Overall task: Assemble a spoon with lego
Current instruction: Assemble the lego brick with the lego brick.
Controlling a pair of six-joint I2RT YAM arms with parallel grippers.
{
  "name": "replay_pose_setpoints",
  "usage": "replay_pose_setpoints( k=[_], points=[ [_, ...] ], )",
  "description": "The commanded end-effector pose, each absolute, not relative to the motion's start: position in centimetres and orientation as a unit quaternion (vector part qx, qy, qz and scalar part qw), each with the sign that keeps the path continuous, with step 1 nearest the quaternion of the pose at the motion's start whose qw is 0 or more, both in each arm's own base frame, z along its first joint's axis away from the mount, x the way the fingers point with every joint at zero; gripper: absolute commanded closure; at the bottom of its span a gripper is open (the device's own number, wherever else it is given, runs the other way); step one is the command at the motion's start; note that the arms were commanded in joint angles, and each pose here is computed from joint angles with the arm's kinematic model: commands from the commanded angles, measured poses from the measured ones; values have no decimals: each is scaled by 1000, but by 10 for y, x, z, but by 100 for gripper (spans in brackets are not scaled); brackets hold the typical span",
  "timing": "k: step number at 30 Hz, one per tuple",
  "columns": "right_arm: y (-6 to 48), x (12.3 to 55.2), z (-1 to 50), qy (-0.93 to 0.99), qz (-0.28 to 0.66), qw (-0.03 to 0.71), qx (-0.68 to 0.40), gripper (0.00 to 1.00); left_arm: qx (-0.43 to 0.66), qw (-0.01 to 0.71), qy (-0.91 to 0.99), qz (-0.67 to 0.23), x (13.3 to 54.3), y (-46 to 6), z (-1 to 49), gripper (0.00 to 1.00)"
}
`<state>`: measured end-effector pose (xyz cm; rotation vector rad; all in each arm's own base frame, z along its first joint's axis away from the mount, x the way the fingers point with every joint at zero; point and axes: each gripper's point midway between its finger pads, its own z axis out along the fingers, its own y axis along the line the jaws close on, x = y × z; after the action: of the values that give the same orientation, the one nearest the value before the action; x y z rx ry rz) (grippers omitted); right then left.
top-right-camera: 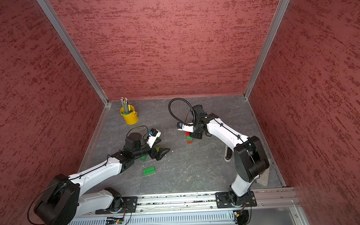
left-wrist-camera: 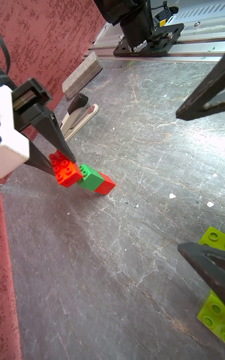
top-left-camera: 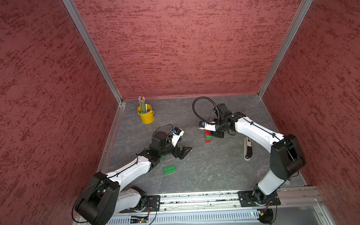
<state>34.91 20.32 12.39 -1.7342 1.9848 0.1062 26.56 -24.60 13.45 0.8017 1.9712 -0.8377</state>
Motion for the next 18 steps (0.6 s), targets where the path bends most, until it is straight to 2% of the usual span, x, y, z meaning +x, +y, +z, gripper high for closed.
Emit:
replay_pose_setpoints(
  k=[1,18],
  points=[
    [209,352,134,697,45,267,-664,87,331,425,770,-342,270,-252,141,1],
    [216,346,127,677,97,261,-681,91,342,421,767,-343,274,-254,132,1]
  ],
)
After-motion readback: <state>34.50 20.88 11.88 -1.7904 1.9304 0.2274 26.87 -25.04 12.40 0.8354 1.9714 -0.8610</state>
